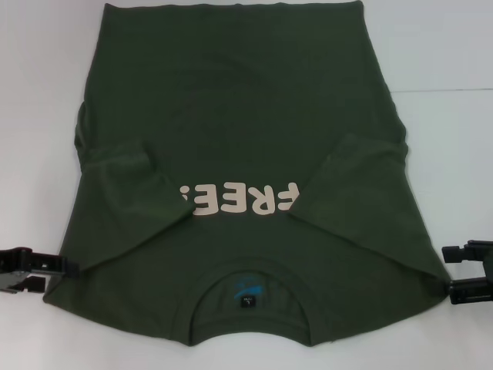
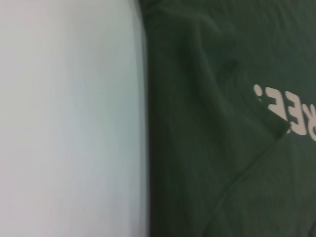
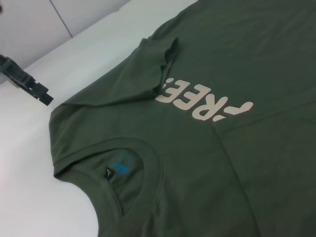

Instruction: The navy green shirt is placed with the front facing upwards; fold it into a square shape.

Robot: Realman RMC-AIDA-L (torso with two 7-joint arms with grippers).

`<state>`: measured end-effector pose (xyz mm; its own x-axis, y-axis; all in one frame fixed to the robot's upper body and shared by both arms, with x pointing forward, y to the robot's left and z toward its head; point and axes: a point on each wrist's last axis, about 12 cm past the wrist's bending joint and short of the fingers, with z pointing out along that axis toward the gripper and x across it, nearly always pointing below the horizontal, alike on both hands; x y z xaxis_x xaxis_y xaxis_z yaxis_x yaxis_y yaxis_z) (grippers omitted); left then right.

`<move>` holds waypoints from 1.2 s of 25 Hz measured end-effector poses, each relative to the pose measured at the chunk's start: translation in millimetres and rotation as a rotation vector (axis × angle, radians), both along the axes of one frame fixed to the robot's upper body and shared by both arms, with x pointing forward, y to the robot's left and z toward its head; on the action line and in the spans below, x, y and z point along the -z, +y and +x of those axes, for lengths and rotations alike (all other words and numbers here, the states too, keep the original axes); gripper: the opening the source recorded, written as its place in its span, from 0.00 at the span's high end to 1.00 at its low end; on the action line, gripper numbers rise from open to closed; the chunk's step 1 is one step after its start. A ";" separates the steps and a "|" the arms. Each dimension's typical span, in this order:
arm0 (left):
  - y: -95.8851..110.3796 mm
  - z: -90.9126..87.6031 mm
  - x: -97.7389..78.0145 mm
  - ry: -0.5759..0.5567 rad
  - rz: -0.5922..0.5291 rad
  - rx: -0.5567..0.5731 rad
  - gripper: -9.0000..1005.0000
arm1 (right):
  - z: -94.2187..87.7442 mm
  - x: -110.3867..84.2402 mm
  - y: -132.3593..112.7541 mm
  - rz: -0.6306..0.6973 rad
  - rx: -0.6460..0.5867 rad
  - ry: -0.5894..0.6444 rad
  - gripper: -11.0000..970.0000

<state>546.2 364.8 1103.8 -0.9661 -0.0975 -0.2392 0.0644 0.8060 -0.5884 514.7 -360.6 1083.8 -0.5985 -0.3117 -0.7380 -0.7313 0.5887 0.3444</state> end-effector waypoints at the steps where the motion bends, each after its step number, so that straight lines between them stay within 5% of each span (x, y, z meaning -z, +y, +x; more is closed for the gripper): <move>1: 0.1 0.4 0.5 0.000 0.004 -0.002 0.20 | -0.2 0.3 0.4 -0.003 -0.007 -0.007 0.05; 30: -8.9 11.1 5.9 0.001 0.102 0.020 0.20 | 1.1 0.2 2.4 -0.016 -0.024 -0.059 0.05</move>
